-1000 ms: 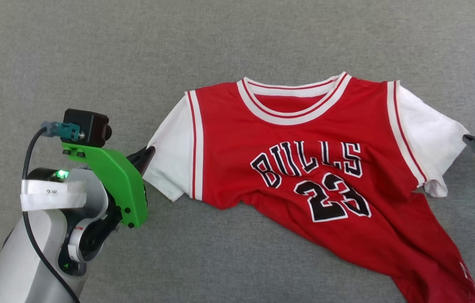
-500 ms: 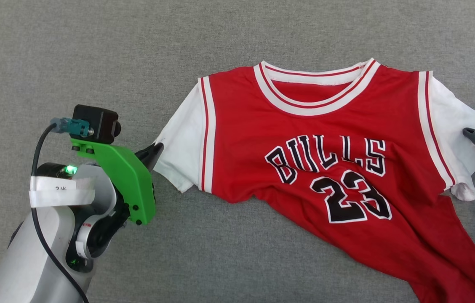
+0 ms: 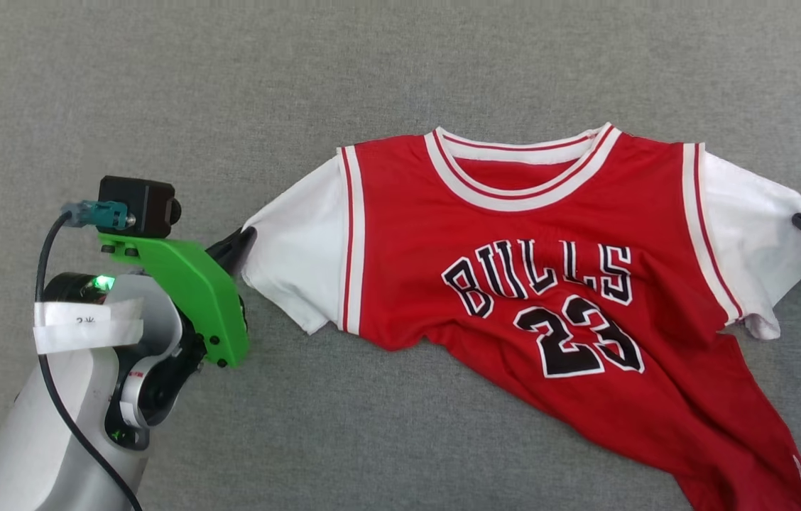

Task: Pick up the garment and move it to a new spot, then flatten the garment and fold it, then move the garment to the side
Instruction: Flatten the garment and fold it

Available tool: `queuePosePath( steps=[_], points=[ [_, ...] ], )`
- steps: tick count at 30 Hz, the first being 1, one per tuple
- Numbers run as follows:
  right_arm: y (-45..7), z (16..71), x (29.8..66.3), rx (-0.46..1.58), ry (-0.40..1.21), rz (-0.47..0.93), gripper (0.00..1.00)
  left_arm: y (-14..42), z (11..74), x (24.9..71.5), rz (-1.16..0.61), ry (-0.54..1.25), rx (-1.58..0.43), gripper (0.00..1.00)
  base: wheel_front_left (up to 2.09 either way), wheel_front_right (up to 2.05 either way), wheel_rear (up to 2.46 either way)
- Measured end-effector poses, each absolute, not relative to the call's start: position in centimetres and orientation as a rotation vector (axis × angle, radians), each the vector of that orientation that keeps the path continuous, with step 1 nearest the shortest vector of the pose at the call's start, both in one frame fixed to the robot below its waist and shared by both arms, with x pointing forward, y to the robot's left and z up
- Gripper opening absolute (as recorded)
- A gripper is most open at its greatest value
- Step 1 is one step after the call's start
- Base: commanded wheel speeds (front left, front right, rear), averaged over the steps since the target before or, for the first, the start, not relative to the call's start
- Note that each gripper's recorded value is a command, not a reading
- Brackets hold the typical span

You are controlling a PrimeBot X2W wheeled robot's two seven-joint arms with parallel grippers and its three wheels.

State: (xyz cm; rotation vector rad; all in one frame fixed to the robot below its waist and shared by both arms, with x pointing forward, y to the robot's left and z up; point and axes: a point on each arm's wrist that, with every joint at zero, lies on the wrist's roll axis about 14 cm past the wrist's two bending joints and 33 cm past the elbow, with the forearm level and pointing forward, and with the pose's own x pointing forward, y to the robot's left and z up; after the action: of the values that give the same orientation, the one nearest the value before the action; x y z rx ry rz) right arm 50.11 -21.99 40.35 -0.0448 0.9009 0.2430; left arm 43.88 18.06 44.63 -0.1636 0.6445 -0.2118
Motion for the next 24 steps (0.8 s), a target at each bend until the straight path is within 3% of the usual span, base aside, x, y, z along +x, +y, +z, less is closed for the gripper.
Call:
queuePosePath(
  steps=[11, 24],
  points=[
    [-25.3, 50.1, 50.6, -0.060, 0.617, 0.168, 0.00, 18.6, 51.5, 44.3, -0.203, 0.395, -0.128, 0.00, 0.00, 0.00, 0.00],
    [-26.2, 60.4, 47.7, -0.080, 0.311, 0.149, 0.00, 19.5, 61.7, 43.0, -0.186, 0.058, -0.096, 0.00, 0.00, 0.00, 0.00]
  ],
)
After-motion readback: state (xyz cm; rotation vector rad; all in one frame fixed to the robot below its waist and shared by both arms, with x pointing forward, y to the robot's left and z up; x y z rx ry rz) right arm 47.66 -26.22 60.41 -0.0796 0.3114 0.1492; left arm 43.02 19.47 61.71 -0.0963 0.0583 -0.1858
